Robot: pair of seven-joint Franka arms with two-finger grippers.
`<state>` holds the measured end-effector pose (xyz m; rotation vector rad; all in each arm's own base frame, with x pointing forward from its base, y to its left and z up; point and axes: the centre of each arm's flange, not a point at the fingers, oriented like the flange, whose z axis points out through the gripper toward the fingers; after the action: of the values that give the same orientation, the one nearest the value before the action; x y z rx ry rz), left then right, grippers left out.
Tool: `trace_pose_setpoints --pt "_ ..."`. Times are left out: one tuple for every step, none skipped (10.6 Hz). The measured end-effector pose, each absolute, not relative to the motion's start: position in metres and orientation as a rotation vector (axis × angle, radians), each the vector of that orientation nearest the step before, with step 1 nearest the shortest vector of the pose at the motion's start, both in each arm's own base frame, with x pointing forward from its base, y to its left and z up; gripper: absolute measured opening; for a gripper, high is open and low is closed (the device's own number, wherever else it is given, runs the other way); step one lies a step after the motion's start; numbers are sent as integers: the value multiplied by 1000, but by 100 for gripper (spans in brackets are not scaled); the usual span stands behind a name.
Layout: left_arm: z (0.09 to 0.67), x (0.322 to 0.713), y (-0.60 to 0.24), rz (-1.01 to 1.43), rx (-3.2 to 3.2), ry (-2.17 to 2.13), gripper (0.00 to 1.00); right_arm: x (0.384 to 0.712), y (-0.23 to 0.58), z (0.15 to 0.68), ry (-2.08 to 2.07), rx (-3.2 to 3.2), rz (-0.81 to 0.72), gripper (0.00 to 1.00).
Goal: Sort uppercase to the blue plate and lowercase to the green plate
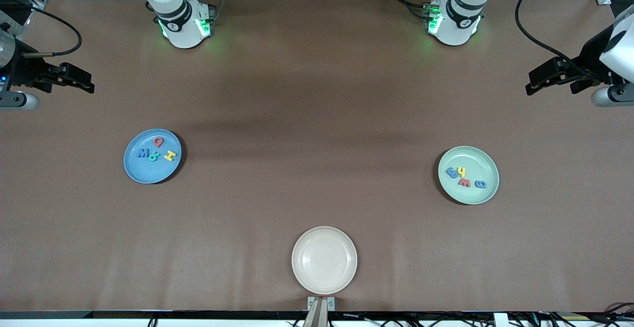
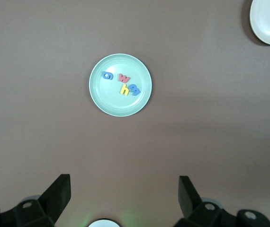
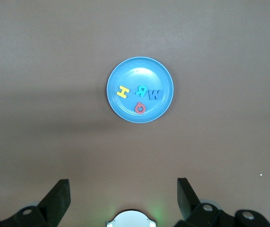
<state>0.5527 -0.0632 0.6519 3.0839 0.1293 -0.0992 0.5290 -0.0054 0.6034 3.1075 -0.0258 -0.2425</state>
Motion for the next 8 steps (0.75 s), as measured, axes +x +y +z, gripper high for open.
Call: trace_pose_setpoints --pt "652 553 -63 -101 3084 154 100 529 -5 603 -26 3108 -242 100" --pt "652 553 -64 -101 3084 161 100 529 -5 603 -25 3108 -242 100" --pt "652 553 -65 -98 3098 158 100 529 -5 604 -25 3108 -242 100" --pt "652 553 -66 -86 3145 157 100 529 -5 604 -25 3108 -241 100" --pt "652 554 -65 -65 3185 158 100 529 -5 604 -25 3108 -240 100" --pt "653 555 -65 -48 3195 158 100 529 -5 604 -25 3108 -239 100" --pt "653 556 -65 -39 3194 157 100 529 -5 604 -25 3108 -238 100" --pt "653 557 -66 -31 3193 155 100 529 -5 604 -25 3108 -236 100"
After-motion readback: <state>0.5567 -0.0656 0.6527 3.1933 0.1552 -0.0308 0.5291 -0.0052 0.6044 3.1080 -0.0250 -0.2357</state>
